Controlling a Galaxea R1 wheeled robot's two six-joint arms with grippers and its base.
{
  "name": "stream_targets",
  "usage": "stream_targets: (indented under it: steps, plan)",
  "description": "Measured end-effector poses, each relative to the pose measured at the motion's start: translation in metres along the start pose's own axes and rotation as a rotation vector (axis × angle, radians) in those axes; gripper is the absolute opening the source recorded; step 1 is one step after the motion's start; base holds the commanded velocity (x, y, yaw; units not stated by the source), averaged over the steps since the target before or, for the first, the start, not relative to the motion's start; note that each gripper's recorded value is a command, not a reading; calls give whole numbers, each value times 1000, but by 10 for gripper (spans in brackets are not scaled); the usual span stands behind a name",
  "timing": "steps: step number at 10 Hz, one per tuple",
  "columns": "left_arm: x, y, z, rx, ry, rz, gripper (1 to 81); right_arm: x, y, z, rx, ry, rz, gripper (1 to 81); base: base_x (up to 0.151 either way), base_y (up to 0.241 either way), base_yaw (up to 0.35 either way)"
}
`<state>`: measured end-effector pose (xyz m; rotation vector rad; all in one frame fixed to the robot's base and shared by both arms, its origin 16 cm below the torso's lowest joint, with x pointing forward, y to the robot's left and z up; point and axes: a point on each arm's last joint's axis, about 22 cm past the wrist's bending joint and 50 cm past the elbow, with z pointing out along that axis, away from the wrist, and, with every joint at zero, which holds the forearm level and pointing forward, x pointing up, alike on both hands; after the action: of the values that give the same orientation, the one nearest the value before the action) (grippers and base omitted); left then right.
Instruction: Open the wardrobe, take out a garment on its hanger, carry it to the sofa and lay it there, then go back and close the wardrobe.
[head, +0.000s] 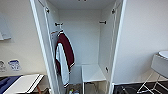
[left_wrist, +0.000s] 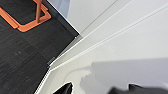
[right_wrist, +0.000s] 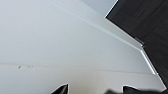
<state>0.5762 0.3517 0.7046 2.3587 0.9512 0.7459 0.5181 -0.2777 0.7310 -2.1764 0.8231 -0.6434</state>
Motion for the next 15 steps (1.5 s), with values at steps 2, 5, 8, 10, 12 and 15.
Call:
stream_targets:
  steps: [2, 5, 8, 10, 12, 15]
  plan:
    - [-75, 41, 30, -44, -96, 68, 811, -60, -44, 32, 61, -106, -20, 811, 0, 0, 0]
    - [-232, 111, 53, -129, -322, 242, 811, -116, -77, 65, 97, -168, -74, 811, 0, 0, 0]
    - [-279, 9, 50, -7, -387, 386, 811, -141, 15, 63, -31, -179, -131, 811, 0, 0, 0]
    - [-295, -44, 44, 43, -402, 525, 811, -177, 74, 56, -107, -221, -175, 811, 0, 0, 0]
    - [-338, -87, 34, 42, -426, 633, 811, -211, 126, 44, -170, -260, -234, 811, 0, 0, 0]
    - [-397, -172, 2, 66, -486, 738, 811, -273, 204, 16, -258, -337, -308, 811, 0, 0, 0]
